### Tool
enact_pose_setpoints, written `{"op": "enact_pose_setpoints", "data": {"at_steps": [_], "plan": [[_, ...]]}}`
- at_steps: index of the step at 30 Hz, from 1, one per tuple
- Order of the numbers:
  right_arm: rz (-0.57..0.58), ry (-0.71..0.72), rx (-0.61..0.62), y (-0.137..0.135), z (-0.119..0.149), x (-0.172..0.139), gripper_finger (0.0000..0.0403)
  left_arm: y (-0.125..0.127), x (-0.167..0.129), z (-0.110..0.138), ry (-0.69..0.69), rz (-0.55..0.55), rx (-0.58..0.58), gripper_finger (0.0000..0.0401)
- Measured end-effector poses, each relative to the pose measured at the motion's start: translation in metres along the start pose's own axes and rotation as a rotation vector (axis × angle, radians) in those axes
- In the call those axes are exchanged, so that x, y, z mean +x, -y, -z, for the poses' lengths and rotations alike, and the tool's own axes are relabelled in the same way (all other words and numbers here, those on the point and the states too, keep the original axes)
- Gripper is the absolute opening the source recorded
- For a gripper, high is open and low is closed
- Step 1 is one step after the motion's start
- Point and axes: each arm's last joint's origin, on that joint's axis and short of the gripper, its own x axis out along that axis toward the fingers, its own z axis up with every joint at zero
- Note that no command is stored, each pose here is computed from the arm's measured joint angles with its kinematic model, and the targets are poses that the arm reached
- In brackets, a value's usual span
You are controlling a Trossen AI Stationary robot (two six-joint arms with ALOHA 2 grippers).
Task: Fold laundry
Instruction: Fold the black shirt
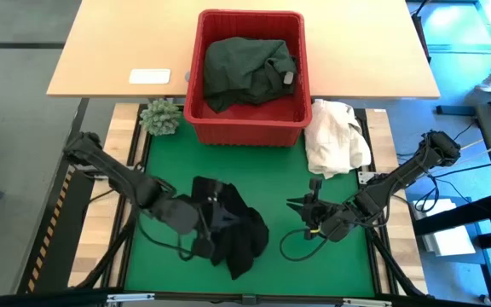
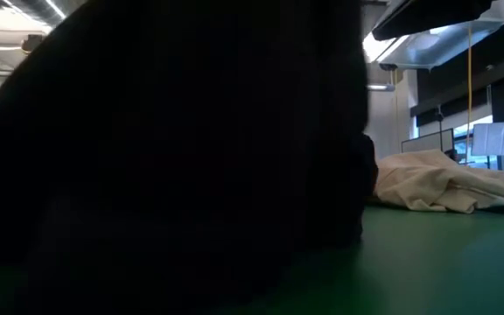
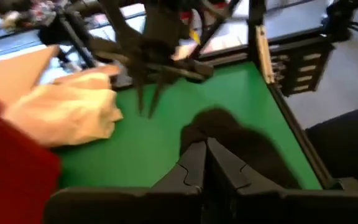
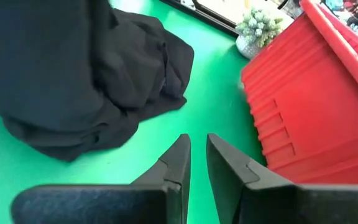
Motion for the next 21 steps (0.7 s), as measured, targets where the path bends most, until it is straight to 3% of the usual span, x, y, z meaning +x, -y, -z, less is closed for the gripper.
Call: {"op": "enact_pose_setpoints", "data": {"at_steps": [6, 14, 21], "plan": [[0.018, 0.001, -0.006, 0.001, 0.0, 0.0, 0.0053, 0.002, 0.027, 0.038, -0.038, 0.12, -0.101, 0.0065], [0.032, -0.018, 0.009, 0.007, 0.0, 0.007, 0.0053, 0.0, 0.027, 0.062, -0.23, 0.077, -0.162, 0.016], [0.027, -0.029, 0.021, 0.011, 0.001, 0.011, 0.0053, -0.006, 0.015, 0.092, -0.527, -0.072, -0.28, 0.0176]]}}
